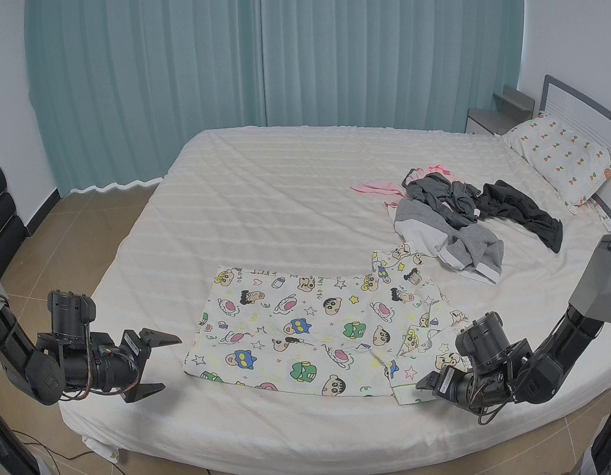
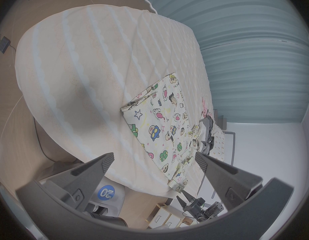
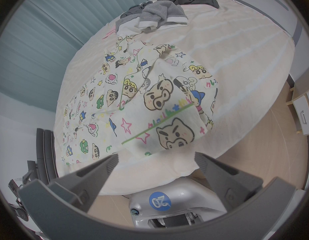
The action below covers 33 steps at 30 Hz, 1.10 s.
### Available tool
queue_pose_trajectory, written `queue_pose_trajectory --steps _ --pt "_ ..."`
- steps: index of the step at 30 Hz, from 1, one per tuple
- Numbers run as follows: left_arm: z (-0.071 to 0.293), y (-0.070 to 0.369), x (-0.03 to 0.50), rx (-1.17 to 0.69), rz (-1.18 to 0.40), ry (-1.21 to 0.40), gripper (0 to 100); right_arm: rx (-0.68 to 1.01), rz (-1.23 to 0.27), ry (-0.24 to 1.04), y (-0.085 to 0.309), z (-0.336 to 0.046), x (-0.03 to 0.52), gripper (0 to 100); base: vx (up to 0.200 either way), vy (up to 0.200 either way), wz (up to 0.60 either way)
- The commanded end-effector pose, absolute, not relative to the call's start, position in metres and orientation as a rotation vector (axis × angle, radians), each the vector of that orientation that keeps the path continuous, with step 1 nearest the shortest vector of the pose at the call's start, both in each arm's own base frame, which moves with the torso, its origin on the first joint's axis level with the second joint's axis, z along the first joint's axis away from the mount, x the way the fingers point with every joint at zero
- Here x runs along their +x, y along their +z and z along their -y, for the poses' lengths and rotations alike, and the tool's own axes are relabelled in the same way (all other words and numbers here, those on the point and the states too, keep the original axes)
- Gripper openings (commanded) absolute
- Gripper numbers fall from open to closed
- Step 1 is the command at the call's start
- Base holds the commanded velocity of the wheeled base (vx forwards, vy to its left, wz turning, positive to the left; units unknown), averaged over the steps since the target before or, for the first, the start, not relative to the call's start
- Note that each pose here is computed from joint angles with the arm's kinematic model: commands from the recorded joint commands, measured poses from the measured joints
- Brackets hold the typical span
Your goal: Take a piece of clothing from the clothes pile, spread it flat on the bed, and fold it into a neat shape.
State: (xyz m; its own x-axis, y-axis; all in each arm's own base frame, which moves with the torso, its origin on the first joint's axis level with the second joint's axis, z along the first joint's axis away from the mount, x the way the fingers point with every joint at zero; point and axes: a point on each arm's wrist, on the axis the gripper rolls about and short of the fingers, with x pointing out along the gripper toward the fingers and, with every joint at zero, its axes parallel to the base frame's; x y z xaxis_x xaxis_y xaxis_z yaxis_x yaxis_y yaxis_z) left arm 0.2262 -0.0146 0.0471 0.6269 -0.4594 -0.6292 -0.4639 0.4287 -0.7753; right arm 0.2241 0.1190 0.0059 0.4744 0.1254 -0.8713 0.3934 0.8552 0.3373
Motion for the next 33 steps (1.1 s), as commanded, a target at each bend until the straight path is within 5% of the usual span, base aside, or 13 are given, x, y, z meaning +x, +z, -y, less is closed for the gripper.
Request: queue_pose_trajectory --steps 1,11,16,25,33 --pt "0.015 0.047 0.226 -1.179 -0.953 0.004 100 0.58 -1.024 -0.14 0.024 -0.114 0.215 100 0.0 0.0 0.0" --pt "0.015 0.047 0.226 -1.179 -0.953 0.004 100 0.605 -0.893 -0.006 0.059 -0.067 0.236 100 0.0 0.0 0.0" --pt "0.015 0.047 0.226 -1.177 -0.955 0.001 100 0.599 -0.882 0.205 0.037 -0.035 0.265 100 0.0 0.0 0.0" --pt "0.017 0.046 0.227 -1.167 -0.962 -0.007 100 0.495 -0.842 0.248 -0.027 -0.03 0.288 100 0.0 0.0 0.0" --pt "0.018 0.043 0.225 -1.148 -0.96 -0.018 100 0.475 -0.837 0.27 -0.033 -0.031 0.283 100 0.0 0.0 0.0"
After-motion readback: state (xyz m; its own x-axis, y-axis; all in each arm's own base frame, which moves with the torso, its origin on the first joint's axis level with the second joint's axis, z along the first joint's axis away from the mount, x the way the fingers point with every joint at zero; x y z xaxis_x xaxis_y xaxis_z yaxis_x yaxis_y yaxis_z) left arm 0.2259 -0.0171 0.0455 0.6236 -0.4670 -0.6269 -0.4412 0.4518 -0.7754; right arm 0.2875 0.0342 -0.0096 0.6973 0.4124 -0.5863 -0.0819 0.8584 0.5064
